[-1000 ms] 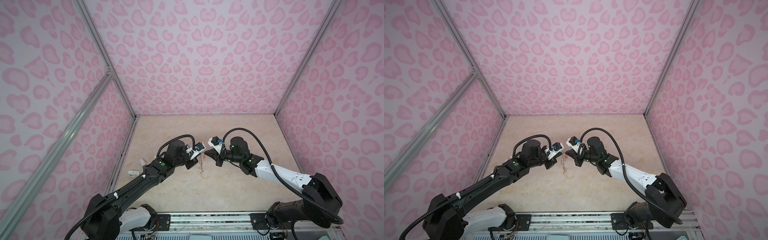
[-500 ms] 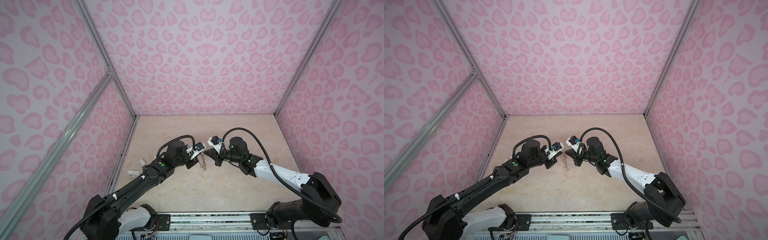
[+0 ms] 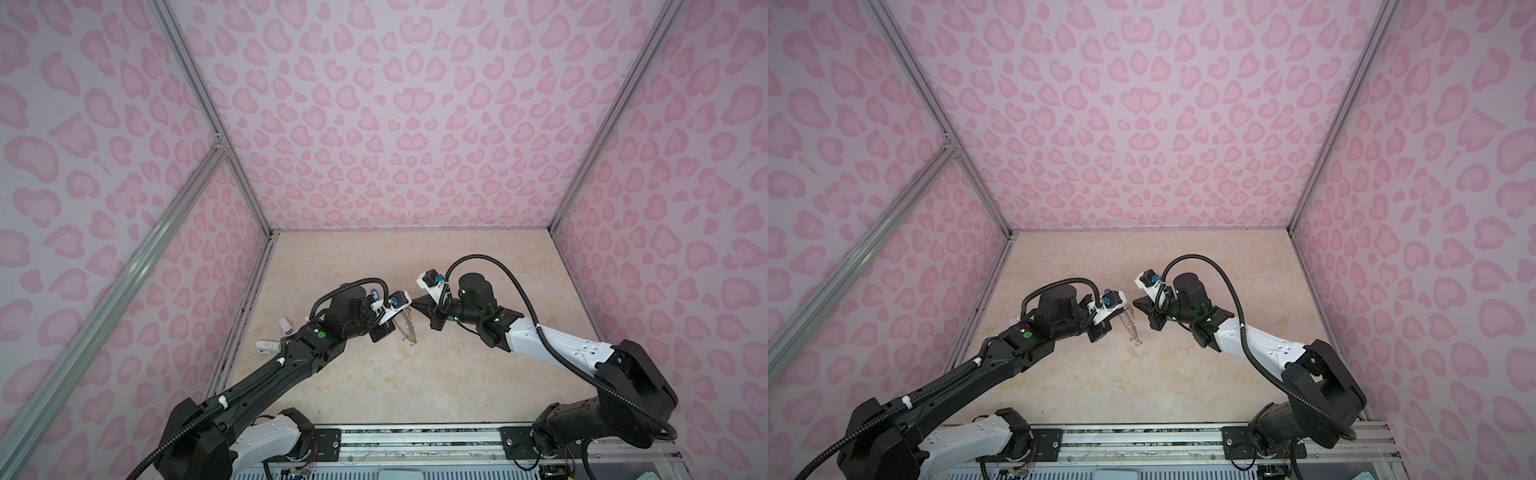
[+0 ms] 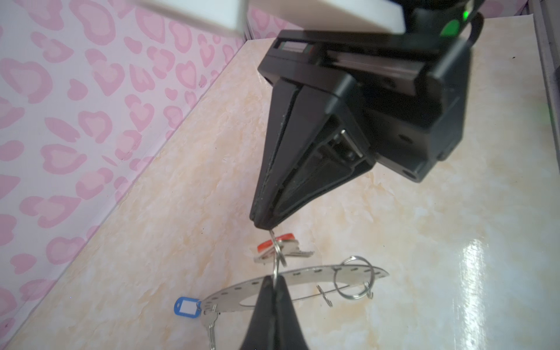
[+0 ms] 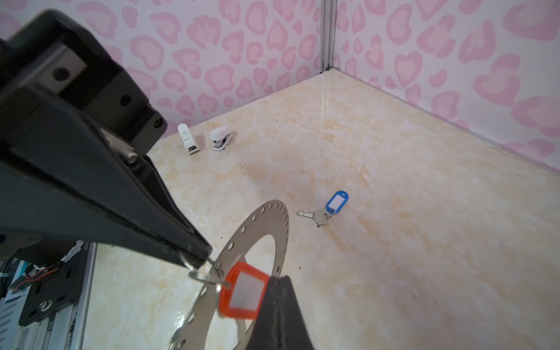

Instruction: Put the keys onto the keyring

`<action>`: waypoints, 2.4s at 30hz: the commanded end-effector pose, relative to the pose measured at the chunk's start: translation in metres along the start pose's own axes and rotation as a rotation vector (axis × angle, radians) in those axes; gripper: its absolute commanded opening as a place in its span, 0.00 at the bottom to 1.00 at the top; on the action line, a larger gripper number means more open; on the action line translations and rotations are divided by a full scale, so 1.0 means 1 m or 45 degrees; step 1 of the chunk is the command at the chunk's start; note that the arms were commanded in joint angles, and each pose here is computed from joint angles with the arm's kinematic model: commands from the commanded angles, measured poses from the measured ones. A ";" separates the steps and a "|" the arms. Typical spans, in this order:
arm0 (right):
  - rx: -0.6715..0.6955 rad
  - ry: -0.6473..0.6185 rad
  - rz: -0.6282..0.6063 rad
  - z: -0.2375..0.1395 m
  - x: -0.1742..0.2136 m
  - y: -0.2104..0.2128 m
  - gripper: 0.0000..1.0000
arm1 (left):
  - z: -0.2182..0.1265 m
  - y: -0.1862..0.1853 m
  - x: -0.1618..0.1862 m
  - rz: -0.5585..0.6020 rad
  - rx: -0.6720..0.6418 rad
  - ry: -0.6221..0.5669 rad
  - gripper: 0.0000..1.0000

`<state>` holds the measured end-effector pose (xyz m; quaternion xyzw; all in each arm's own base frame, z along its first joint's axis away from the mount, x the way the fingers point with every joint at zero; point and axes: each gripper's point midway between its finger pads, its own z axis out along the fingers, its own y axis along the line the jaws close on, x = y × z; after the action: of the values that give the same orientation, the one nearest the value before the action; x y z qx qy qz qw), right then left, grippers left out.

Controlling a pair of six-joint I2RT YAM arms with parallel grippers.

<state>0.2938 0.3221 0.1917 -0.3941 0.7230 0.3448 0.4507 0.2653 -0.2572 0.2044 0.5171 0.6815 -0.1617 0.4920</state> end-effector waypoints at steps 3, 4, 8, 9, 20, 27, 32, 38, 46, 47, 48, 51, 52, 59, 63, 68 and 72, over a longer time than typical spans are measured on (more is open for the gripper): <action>-0.031 0.018 -0.014 0.000 0.004 0.005 0.00 | -0.002 0.000 -0.010 0.023 0.008 -0.062 0.03; -0.037 0.021 -0.018 0.000 0.004 0.006 0.00 | -0.002 0.000 -0.011 0.022 0.006 -0.065 0.03; -0.015 0.032 -0.035 -0.003 0.009 0.004 0.00 | -0.003 -0.001 -0.011 0.015 0.009 -0.069 0.03; 0.004 0.042 -0.045 -0.005 0.011 0.002 0.00 | -0.003 -0.001 -0.010 0.014 0.012 -0.067 0.03; 0.153 0.268 -0.003 -0.006 0.063 -0.022 0.27 | -0.024 0.026 0.014 -0.084 -0.084 -0.048 0.03; 0.343 0.459 0.113 0.008 0.078 -0.062 0.37 | -0.040 0.050 0.026 -0.153 -0.197 -0.037 0.03; 0.458 0.562 0.242 0.028 0.079 -0.103 0.41 | -0.040 0.056 0.032 -0.175 -0.232 -0.020 0.03; 0.466 0.688 0.336 0.061 0.089 -0.147 0.43 | -0.038 0.058 0.034 -0.187 -0.236 -0.009 0.03; 0.465 0.784 0.337 0.106 0.092 -0.180 0.48 | -0.034 0.061 0.036 -0.194 -0.238 0.010 0.03; 0.467 0.806 0.346 0.111 0.100 -0.184 0.48 | -0.034 0.061 0.036 -0.194 -0.236 0.012 0.03; 0.477 0.814 0.352 0.116 0.101 -0.188 0.48 | -0.033 0.061 0.036 -0.192 -0.235 0.015 0.03; 0.483 0.850 0.371 0.125 0.107 -0.193 0.49 | -0.033 0.063 0.035 -0.191 -0.237 0.022 0.03; 0.474 0.860 0.376 0.128 0.109 -0.194 0.49 | -0.033 0.063 0.035 -0.188 -0.236 0.024 0.03; 0.261 0.951 0.284 0.142 0.119 -0.157 0.49 | -0.030 0.063 0.037 -0.179 -0.226 0.040 0.03; 0.144 1.024 0.250 0.133 0.131 -0.123 0.46 | -0.028 0.063 0.038 -0.182 -0.218 0.040 0.03; 0.037 1.029 0.192 0.103 0.136 -0.084 0.40 | -0.029 0.060 0.040 -0.192 -0.213 0.038 0.03; -0.066 1.010 0.105 0.069 0.137 -0.051 0.38 | -0.029 0.058 0.041 -0.202 -0.207 0.032 0.03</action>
<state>0.3436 0.3226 0.0258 -0.4431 0.8712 0.1818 0.1079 0.3013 -0.1874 0.1942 0.4233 0.7459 -0.1305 0.4974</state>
